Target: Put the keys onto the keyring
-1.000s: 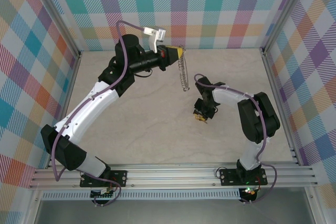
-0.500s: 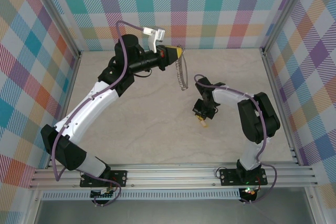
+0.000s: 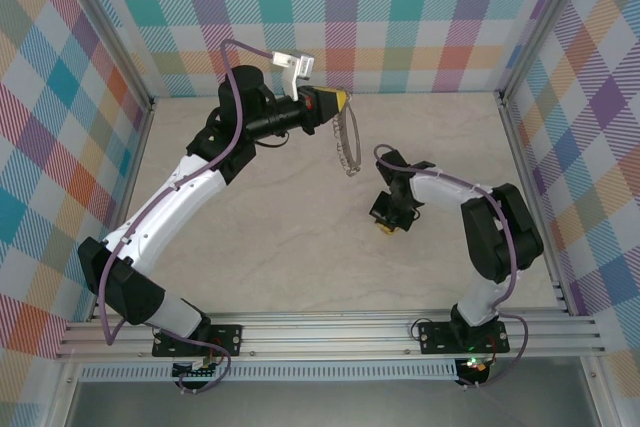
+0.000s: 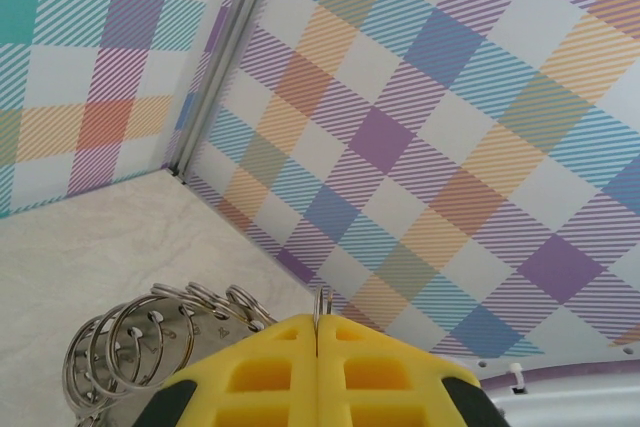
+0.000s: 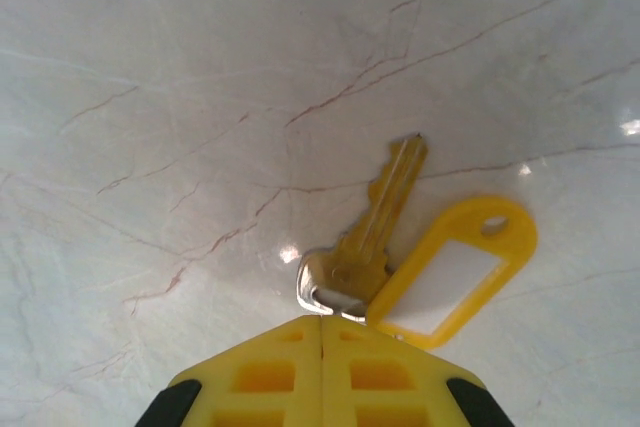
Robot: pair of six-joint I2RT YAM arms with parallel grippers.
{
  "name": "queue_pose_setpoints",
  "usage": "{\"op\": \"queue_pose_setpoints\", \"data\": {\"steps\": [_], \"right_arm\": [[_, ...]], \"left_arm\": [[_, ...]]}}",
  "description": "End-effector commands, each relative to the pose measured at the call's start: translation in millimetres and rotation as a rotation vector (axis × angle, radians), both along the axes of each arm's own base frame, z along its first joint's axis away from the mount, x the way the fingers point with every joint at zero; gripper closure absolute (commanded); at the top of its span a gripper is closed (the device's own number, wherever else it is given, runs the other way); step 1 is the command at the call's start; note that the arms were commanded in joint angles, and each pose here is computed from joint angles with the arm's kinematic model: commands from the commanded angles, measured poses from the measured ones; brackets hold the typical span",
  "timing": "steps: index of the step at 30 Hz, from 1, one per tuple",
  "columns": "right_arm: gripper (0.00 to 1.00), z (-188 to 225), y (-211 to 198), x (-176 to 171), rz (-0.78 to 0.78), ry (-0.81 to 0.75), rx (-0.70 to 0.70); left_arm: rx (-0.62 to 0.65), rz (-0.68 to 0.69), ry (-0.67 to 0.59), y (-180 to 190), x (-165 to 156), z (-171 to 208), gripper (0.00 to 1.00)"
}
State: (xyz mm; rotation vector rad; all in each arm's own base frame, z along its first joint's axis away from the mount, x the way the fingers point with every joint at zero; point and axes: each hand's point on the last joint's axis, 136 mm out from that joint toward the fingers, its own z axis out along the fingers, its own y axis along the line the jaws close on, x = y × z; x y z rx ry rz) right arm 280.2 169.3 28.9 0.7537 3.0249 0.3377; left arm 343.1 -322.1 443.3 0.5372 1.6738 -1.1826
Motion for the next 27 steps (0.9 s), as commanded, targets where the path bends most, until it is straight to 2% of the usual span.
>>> {"op": "queue_pose_setpoints", "data": {"steps": [1,6,9,13,16,27], "right_arm": [[1.00,21,1,2,0.000,-0.059,0.021],[1.00,45,4,9,0.003,-0.138,0.060],[1.00,46,4,10,0.038,-0.142,0.055],[0.77,33,0,4,0.133,-0.108,0.013],[0.71,24,-7,-1,0.213,-0.090,-0.036],[0.69,9,-10,-4,0.473,-0.079,-0.155]], "left_arm": [[-0.051,0.006,-0.099,11,-10,32,1.00],[-0.048,0.005,-0.099,11,-11,31,1.00],[-0.049,0.003,-0.100,11,-11,32,1.00],[-0.055,0.001,-0.099,11,-11,33,1.00],[-0.054,0.004,-0.096,11,-11,32,1.00],[-0.057,0.014,-0.098,13,-11,34,1.00]]}}
